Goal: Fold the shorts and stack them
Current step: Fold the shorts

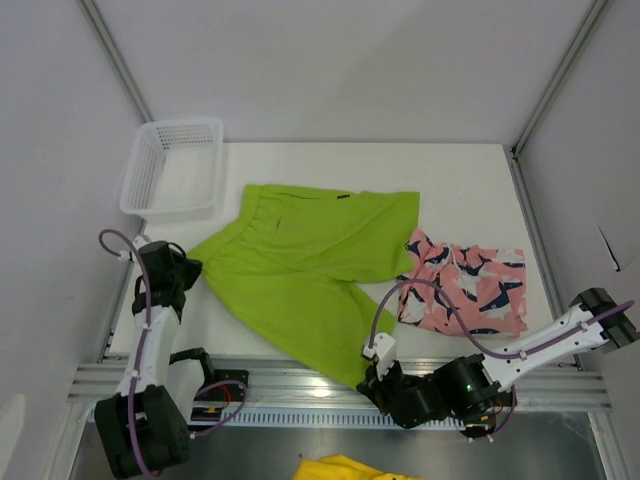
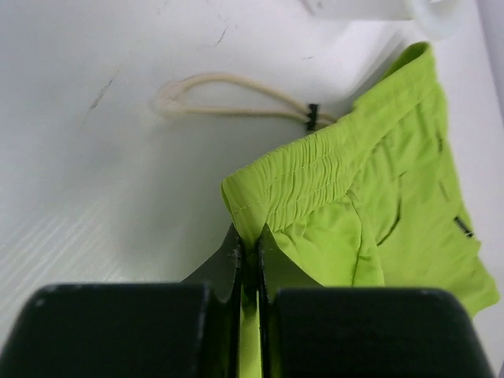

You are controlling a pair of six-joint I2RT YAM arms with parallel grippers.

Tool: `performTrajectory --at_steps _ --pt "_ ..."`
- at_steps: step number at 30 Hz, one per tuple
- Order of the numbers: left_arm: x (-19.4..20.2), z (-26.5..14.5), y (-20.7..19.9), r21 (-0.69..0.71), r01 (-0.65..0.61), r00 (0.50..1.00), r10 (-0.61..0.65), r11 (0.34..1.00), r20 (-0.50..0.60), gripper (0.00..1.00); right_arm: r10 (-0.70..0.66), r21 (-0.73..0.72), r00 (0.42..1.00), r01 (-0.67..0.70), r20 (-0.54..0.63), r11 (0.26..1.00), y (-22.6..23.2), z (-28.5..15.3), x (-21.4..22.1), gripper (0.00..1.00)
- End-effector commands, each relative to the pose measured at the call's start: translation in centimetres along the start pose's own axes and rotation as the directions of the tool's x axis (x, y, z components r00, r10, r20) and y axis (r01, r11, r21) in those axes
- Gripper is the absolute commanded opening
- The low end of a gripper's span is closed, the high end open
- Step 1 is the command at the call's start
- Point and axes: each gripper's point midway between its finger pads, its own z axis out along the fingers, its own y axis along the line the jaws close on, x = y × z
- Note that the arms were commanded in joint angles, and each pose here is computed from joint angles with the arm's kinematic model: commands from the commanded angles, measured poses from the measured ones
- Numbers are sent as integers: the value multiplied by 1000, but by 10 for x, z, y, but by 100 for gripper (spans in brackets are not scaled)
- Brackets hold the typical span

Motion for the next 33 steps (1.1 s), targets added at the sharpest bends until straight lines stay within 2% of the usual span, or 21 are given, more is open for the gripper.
performTrajectory --at_steps 1,6,11,14,16,18,19,20,22,24,25,27,29,30,32,33 --pt "-15 -30 5 -84 14 999 -11 996 34 0 1 -26 996 1 90 1000 32 -12 -32 0" --pt "-22 -50 -10 -75 62 998 -60 995 18 0 8 8 989 -10 146 1000 45 -37 -71 0" --pt "-28 -65 -5 -201 43 998 -50 979 -34 0 7 31 978 -14 208 999 40 -66 -110 0" --pt "-38 -69 -19 -191 60 997 -68 980 -40 0 15 81 964 -39 267 996 26 -84 -140 0" --pt "-32 -64 -20 -200 90 992 -105 976 -67 0 4 143 957 -48 292 989 7 -91 -159 0" --pt "-32 -63 -29 -177 117 987 -133 977 -85 0 42 140 945 -92 324 986 -4 -104 -182 0" --pt "-34 -62 -33 -167 144 984 -159 975 -79 0 26 131 948 -71 317 989 -6 -106 -188 0" --pt "-36 -62 -37 -157 156 983 -169 975 -72 0 50 163 939 -111 341 980 -20 -109 -201 0" --pt "-44 -61 -45 -128 193 979 -200 973 -45 0 88 134 936 -141 340 981 -30 -115 -209 0" --pt "-52 -63 -53 -105 214 976 -218 971 -26 0 88 197 931 -166 354 966 -54 -116 -221 0" --pt "-56 -63 -57 -95 220 975 -223 971 -19 0 94 187 940 -162 327 969 -54 -112 -219 0" --pt "-67 -64 -64 -100 226 974 -227 969 4 0 93 278 944 -186 317 942 -80 -102 -225 0" --pt "-71 -63 -68 -104 230 973 -231 968 4 0 97 282 956 -177 279 943 -89 -94 -226 0" --pt "-78 -65 -76 -88 239 971 -239 967 9 0 122 322 945 -222 303 920 -108 -93 -234 0" --pt "-78 -60 -78 -94 248 968 -249 964 -4 0 133 285 951 -214 280 934 -112 -87 -238 0" --pt "-83 -61 -84 -78 254 967 -255 964 0 0 160 316 938 -260 309 912 -132 -90 -247 0"
